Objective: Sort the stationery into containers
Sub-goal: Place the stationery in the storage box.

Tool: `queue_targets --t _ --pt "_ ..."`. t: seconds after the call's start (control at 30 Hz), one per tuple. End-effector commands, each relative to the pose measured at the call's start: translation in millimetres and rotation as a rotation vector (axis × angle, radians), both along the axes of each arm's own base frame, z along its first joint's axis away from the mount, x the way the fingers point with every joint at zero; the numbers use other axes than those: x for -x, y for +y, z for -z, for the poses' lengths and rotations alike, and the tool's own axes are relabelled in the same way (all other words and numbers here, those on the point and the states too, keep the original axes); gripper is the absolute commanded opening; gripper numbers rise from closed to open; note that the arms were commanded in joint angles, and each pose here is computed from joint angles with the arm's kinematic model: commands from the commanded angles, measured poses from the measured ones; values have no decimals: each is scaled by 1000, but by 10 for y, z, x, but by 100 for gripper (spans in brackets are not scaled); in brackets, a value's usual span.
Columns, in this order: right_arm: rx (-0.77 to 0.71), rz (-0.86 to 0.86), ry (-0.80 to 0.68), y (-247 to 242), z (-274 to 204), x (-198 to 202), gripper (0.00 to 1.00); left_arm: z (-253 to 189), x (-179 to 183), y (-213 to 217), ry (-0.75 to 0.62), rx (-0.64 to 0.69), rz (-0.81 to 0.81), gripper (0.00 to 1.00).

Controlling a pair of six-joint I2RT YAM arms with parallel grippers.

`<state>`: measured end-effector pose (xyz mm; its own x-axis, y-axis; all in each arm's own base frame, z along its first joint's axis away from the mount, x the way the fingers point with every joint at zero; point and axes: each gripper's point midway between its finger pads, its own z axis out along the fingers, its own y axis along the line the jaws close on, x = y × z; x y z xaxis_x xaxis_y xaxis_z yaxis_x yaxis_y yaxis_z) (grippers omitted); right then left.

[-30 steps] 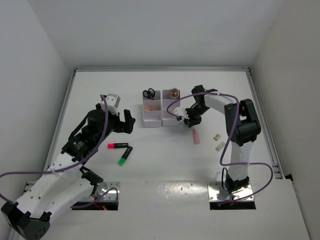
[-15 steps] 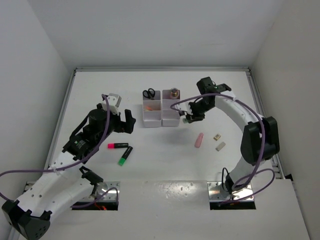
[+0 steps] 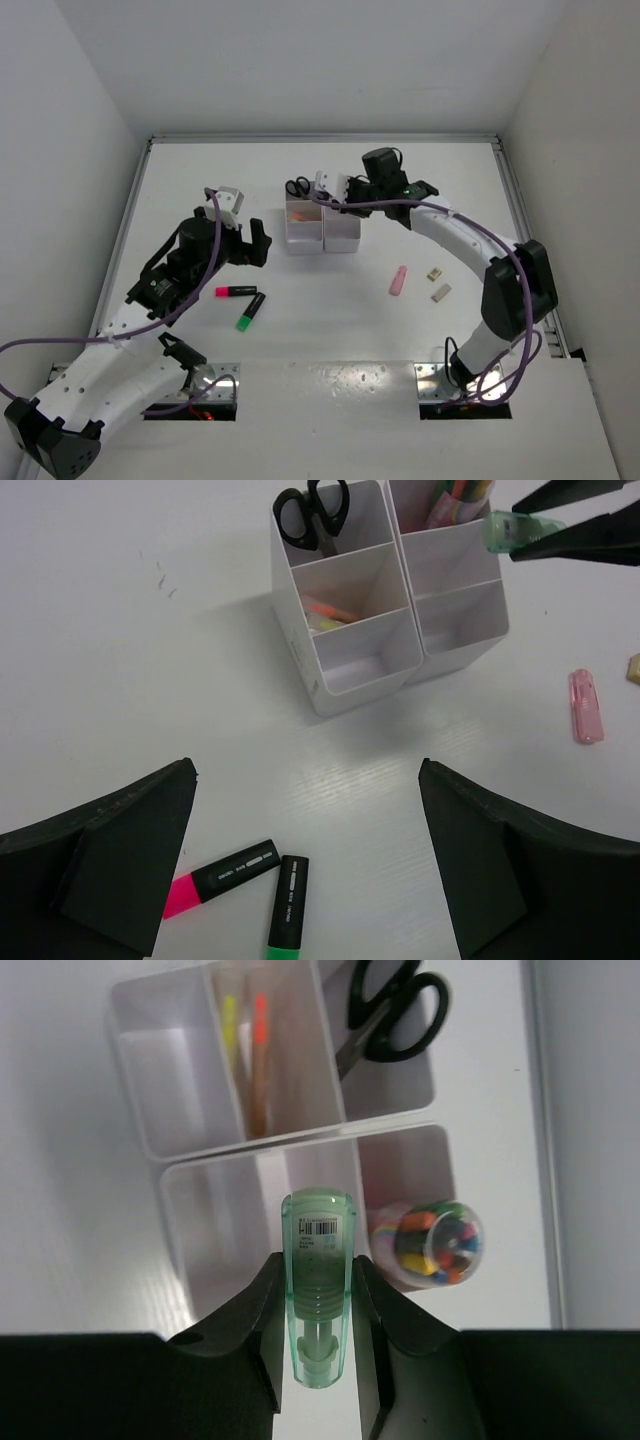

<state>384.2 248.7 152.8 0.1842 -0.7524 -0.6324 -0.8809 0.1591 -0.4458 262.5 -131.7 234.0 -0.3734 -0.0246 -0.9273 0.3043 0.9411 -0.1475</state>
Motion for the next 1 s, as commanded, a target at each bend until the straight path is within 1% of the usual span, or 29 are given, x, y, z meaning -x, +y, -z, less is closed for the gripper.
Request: queue_targets --t 0.0,0.03,0.27,0.3,0.37,0.4,0.43,0.47,0.53,0.63,0.73,0.77,0.83,0.87,0.93,0.97 --pt "-52 109 -119 136 -283 -333 0 -88 -57 26 -37 13 -18 100" --pt "-56 107 -139 190 -340 -338 0 -88 -57 26 -37 13 -18 100" --pt "0 83 -122 353 -63 -334 0 -88 -57 26 -37 13 -18 100" --pt "0 93 -135 348 -109 -365 2 -88 -57 26 -37 13 -18 100" --pt "28 104 -136 330 2 -416 3 -113 -47 32 -45 17 -18 100" --pt "33 88 -142 367 0 -394 3 -113 -46 32 -45 18 -18 100" --pt "48 111 -152 337 30 -439 4 -113 -46 32 -45 18 -18 100" --pt "46 115 -177 341 -36 -484 4 -113 -46 32 -45 18 -18 100" --pt "72 131 -167 311 75 -512 5 -113 -46 32 -45 18 -18 100" --pt "99 144 -191 271 92 -564 8 -113 -46 32 -45 18 -18 100" --pt "98 153 -202 260 101 -581 16 -113 -46 32 -45 18 -18 100" --pt "98 154 -203 260 100 -582 25 -113 -46 32 -45 18 -18 100" --pt "98 154 -203 260 100 -582 33 -113 -46 32 -45 18 -18 100" --pt "98 154 -203 260 100 -582 40 -113 -46 32 -45 18 -18 100" --pt "104 153 -195 248 140 -564 43 -113 -46 32 -45 18 -18 100" --pt "104 153 -195 248 140 -564 43 -113 -46 32 -45 18 -18 100"
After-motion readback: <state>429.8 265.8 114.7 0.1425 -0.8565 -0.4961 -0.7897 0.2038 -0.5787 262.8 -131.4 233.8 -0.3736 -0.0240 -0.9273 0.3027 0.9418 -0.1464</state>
